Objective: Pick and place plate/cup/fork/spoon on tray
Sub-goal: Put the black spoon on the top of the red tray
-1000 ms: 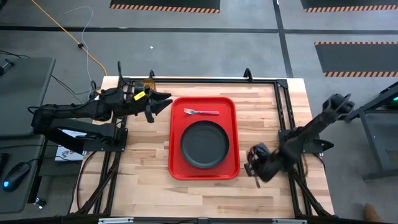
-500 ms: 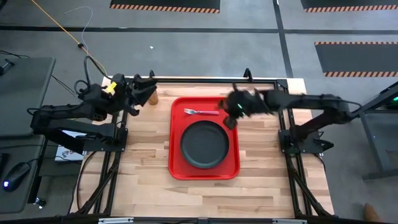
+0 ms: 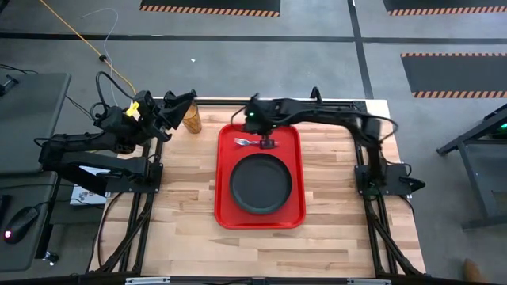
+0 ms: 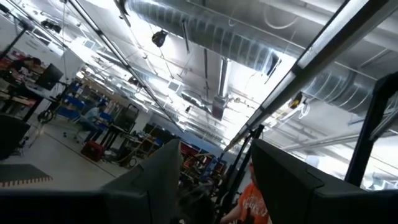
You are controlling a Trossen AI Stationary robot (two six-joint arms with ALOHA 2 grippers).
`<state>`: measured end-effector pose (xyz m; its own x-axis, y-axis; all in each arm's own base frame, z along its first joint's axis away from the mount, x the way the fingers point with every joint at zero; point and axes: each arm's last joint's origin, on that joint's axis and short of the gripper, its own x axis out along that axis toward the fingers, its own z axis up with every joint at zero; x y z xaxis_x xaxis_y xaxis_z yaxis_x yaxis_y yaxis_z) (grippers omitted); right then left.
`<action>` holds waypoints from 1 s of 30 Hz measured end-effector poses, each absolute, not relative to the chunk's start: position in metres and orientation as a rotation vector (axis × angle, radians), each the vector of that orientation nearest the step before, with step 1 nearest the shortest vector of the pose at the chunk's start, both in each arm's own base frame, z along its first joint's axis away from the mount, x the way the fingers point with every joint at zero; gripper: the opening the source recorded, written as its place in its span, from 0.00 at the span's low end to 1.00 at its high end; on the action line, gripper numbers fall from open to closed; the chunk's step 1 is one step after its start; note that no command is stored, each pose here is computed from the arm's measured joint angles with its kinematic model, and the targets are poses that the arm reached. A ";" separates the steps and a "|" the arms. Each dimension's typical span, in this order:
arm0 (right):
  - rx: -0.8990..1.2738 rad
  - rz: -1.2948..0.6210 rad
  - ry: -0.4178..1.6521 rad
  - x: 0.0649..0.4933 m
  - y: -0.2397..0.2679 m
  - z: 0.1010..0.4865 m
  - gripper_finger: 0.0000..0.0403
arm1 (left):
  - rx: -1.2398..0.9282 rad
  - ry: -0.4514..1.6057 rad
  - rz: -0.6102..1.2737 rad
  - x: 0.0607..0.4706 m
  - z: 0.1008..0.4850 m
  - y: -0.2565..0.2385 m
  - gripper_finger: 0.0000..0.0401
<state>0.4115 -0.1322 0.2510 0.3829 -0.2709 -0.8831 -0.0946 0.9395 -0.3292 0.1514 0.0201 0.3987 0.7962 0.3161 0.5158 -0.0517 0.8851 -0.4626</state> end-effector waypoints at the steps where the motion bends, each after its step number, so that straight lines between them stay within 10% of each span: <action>1: -0.351 -0.110 1.195 0.418 -0.135 0.242 0.00 | -0.448 -0.623 0.205 0.151 0.399 0.020 0.47; 14: -0.296 -0.048 1.403 0.446 -0.147 0.169 0.00 | -0.455 -0.628 0.226 0.151 0.399 0.021 0.47; 30: -0.241 -0.132 1.394 0.447 -0.151 0.166 0.00 | -0.455 -0.628 0.226 0.151 0.399 0.021 0.47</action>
